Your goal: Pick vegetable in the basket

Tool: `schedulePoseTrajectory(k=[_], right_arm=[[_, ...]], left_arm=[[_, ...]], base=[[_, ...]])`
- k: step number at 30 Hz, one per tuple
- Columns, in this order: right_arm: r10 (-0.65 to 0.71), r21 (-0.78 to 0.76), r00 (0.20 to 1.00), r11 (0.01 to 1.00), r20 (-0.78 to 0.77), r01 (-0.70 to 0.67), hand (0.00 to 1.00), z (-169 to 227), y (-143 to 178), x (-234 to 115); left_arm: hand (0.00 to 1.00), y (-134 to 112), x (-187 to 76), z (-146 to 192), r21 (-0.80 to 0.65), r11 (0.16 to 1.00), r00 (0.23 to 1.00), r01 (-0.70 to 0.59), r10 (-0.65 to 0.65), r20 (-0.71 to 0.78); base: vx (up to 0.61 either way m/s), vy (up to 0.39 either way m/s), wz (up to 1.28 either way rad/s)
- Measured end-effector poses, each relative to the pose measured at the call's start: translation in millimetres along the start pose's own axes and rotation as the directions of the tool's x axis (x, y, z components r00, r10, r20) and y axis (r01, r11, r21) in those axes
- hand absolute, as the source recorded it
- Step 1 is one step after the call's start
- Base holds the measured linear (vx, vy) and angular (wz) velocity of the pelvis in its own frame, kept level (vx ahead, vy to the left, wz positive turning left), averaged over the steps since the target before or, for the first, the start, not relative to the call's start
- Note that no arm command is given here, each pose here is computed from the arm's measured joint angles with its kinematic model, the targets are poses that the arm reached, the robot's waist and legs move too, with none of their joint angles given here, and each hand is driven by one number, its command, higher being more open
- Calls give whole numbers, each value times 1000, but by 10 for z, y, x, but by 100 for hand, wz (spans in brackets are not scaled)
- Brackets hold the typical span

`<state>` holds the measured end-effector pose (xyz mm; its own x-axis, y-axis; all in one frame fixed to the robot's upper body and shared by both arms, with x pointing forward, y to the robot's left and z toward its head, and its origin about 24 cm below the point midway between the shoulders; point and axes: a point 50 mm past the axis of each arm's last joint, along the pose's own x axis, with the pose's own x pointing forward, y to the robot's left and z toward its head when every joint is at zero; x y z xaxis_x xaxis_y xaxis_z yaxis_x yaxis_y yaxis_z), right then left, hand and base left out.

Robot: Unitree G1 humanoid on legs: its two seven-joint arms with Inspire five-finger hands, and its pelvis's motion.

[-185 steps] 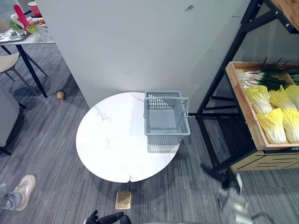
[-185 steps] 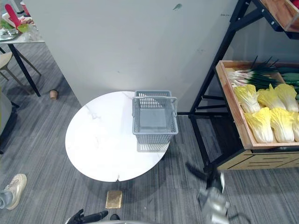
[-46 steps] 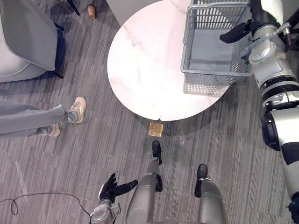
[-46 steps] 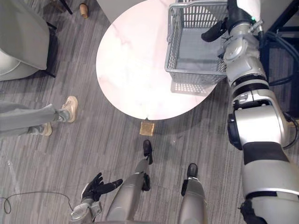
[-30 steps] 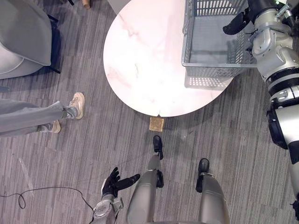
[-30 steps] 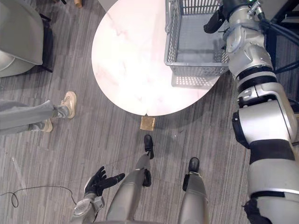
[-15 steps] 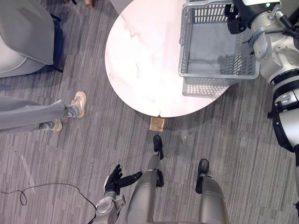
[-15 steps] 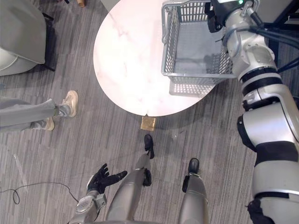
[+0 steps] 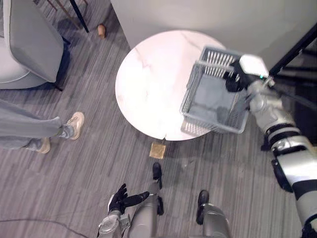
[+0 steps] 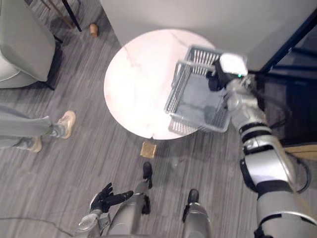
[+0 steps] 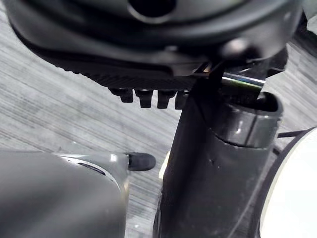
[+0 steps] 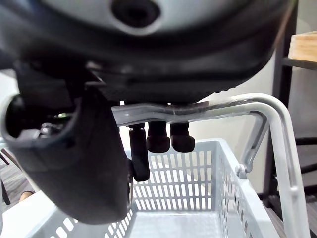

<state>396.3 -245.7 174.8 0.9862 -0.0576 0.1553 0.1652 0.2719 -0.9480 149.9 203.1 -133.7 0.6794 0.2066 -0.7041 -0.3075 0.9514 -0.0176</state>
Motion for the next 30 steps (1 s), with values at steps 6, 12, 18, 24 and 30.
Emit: schedulePoseTrajectory(k=[6,12,18,24,30], right_arm=[[192,221,981,957,13,-190,0,-147,752,-516],[403,485,913,810,-52,-330,0,-559,1302,-1396],[570,700,784,663,-244,-264,0,-927,1733,-2469],[708,855,548,519,-445,24,0,-969,2220,-3448],[796,824,240,489,-556,287,0,-950,2519,-4169]], left_arm=[[100,118,-61,-142,60,998,999,-17,20,-50],[100,300,-98,-266,159,987,991,-23,44,-128],[100,416,-204,-488,180,983,973,-26,65,-220],[100,455,-278,-621,206,978,960,-12,69,-270],[100,442,-334,-725,163,986,950,-39,87,-299]], base=[[3,28,-39],[57,20,-28],[41,-14,-14],[11,-18,-15],[19,-11,-5]])
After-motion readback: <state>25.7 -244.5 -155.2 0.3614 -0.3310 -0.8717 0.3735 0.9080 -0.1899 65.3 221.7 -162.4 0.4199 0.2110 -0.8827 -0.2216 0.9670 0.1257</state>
